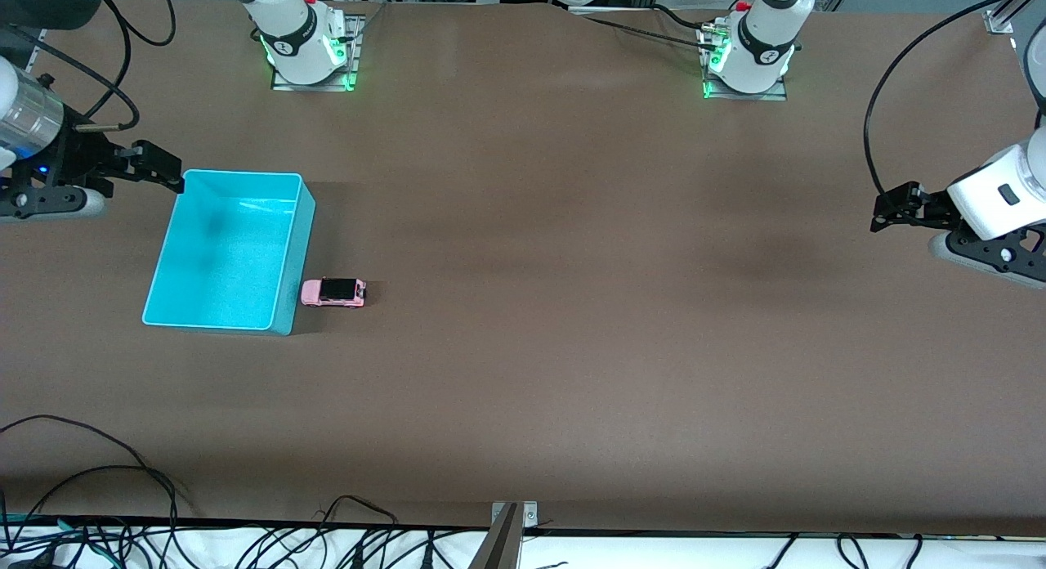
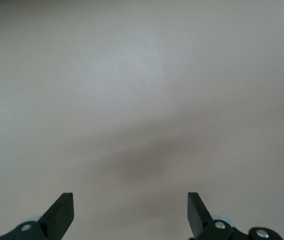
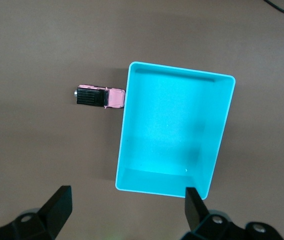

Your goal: Wind and store pink jeep toy

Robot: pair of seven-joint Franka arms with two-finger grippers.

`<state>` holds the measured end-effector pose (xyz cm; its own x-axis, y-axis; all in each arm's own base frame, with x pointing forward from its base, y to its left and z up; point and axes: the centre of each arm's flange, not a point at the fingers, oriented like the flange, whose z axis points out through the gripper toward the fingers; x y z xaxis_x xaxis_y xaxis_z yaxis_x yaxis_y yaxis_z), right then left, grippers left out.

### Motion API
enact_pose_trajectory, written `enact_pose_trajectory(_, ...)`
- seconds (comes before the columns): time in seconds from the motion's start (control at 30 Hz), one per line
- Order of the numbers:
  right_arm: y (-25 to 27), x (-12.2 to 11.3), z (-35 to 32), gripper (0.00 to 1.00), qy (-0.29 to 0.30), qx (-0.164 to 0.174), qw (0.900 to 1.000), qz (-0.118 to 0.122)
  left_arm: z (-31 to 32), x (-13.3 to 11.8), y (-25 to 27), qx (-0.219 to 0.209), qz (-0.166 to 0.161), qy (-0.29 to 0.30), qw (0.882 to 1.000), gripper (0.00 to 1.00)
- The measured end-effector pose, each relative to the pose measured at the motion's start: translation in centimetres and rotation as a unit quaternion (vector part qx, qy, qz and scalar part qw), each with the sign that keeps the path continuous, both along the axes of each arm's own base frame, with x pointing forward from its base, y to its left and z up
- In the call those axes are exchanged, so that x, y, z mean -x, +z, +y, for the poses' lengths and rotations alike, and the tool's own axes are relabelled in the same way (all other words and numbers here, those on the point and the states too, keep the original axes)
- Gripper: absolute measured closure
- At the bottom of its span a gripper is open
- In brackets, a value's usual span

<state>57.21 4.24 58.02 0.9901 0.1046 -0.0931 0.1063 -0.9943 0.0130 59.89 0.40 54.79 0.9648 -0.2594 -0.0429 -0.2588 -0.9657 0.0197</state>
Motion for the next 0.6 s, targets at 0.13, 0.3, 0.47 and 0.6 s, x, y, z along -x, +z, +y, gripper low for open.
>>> enact_pose_trajectory(0.13,-1.1,-0.4,0.7,0.00,0.058,-0.003,0.998,0.010,-0.5,0.9,0.3,0.000,-0.014,0.014,1.000,0.00)
enact_pose_trajectory(0.3,-3.4,-1.5,1.6,0.00,0.169,-0.011,0.985,0.021,-2.1,2.2,1.0,-0.001,-0.017,0.043,0.999,0.00)
enact_pose_trajectory(0.47,-6.4,-2.8,2.8,0.00,0.282,-0.033,0.958,0.034,-4.0,3.1,1.2,-0.003,-0.001,0.054,0.999,0.00)
enact_pose_trajectory(0.6,-9.5,-4.1,3.4,0.00,0.371,-0.069,0.925,0.034,-4.9,3.5,1.2,-0.004,0.010,0.048,0.999,0.00)
